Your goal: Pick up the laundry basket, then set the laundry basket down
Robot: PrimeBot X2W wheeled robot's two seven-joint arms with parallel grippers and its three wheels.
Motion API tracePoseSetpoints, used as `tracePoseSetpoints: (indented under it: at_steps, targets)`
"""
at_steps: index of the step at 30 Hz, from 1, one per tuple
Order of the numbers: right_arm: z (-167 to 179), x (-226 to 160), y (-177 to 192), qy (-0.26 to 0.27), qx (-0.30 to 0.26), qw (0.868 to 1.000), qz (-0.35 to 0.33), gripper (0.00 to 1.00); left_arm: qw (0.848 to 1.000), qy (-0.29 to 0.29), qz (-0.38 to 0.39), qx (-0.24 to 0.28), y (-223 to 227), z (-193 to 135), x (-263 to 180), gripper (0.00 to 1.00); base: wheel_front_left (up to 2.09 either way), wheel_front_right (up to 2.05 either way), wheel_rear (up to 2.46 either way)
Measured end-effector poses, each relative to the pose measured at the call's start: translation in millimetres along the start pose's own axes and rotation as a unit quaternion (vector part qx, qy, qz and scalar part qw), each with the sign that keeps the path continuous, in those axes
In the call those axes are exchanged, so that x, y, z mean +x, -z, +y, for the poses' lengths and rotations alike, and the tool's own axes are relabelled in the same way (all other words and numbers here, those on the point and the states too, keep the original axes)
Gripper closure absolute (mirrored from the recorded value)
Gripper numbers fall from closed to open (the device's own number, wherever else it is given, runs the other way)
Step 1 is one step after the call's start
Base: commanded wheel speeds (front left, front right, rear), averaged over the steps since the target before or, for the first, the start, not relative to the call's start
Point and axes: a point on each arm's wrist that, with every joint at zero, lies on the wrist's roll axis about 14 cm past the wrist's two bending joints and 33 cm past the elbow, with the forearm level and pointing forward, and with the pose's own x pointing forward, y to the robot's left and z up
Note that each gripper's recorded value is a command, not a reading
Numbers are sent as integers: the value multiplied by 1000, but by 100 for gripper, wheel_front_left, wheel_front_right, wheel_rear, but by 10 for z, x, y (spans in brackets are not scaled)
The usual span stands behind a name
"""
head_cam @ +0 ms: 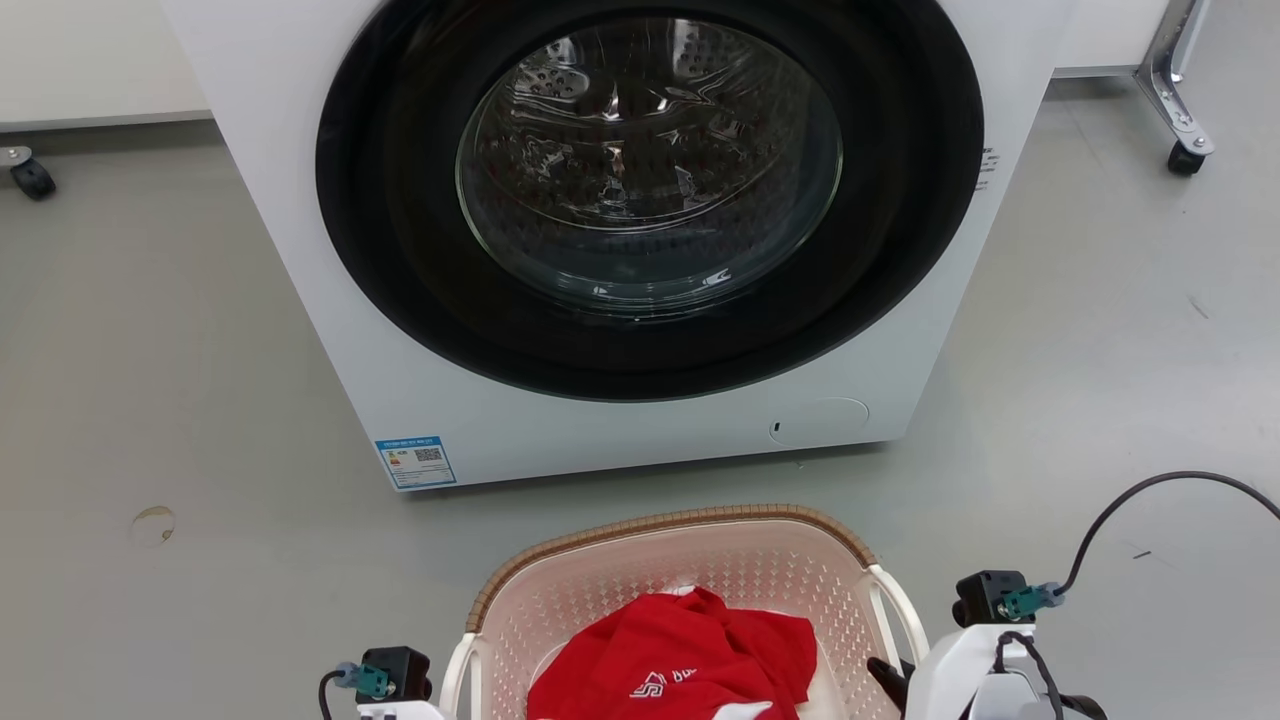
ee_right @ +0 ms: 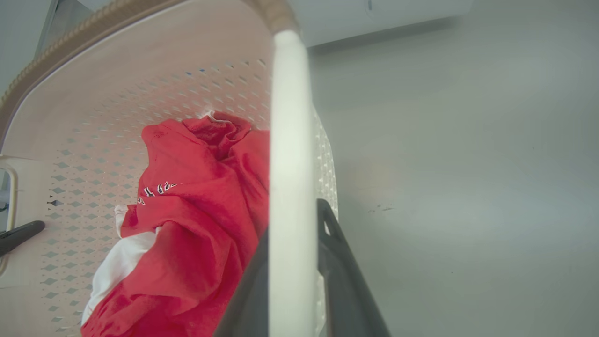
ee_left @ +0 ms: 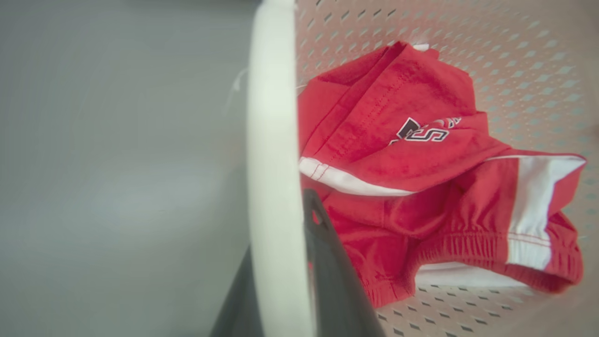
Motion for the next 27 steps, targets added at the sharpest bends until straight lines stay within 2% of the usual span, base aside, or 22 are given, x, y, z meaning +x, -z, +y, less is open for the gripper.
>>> tracePoseSetpoints:
  at_steps: [14, 27]
  targets:
    - [-63, 37, 12, 4, 10, 1000, 6, 100, 1000, 1, 7, -5, -1, 5, 65, 100, 0, 0, 0]
    - [-219, 167, -163, 9, 14, 1000, -2, 100, 1000, 5, -2, -1, -208, 8, 263, 100, 0, 0, 0]
